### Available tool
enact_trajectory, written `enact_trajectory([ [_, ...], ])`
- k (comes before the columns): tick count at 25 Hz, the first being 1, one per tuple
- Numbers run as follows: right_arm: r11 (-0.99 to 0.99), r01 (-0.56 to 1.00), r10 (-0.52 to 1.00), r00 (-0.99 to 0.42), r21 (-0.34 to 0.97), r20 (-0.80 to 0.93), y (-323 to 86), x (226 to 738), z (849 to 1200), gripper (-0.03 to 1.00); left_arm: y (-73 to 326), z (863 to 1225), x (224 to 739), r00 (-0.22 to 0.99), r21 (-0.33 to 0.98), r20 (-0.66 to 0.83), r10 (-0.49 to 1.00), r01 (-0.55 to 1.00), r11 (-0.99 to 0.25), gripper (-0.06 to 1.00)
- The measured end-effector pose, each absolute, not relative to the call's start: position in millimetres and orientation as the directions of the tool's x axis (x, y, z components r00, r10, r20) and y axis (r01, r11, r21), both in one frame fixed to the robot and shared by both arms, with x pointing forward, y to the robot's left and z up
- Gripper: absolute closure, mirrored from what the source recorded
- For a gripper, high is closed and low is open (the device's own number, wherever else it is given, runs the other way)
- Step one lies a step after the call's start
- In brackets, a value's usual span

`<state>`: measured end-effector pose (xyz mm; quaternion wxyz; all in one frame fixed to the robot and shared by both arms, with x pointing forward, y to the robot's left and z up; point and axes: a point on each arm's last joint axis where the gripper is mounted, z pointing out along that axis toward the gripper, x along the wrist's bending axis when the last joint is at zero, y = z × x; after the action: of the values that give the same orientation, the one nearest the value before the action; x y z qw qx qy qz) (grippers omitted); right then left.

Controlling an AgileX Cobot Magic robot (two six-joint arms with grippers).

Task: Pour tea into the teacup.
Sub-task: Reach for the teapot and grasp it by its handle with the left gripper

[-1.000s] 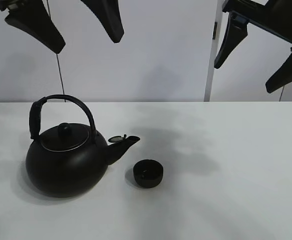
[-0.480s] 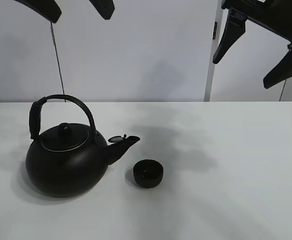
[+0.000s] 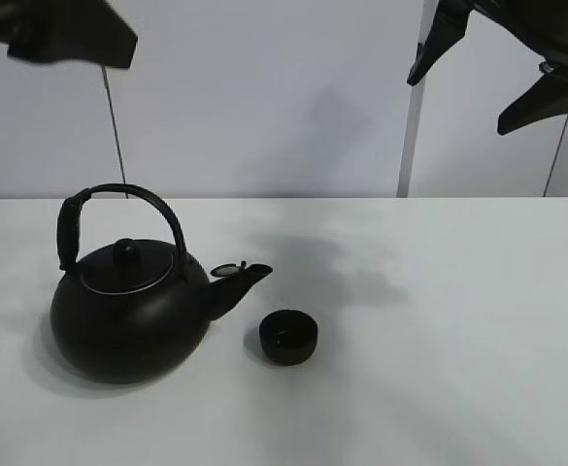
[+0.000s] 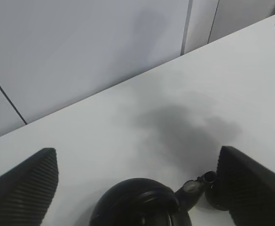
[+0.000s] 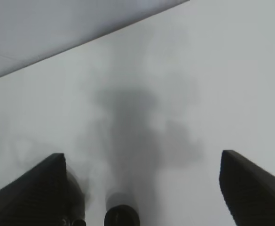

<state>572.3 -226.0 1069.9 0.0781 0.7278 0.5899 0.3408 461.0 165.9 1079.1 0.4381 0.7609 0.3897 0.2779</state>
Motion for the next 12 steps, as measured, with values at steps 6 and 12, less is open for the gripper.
enact_trajectory([
  [6,-0.314,0.757,0.908,0.063,0.573,0.414,-226.9,577.9,1074.3,0.36,175.8,1019.7,436.4,0.588,0.916,0.106,0.802,0.257,-0.309,0.29],
  [12,-0.327,0.724,0.905,0.057,0.607,0.421,-227.6,581.3,1077.3,0.36,182.7,988.6,427.3,0.548,0.924,0.013,0.836,0.313,-0.22,0.29],
])
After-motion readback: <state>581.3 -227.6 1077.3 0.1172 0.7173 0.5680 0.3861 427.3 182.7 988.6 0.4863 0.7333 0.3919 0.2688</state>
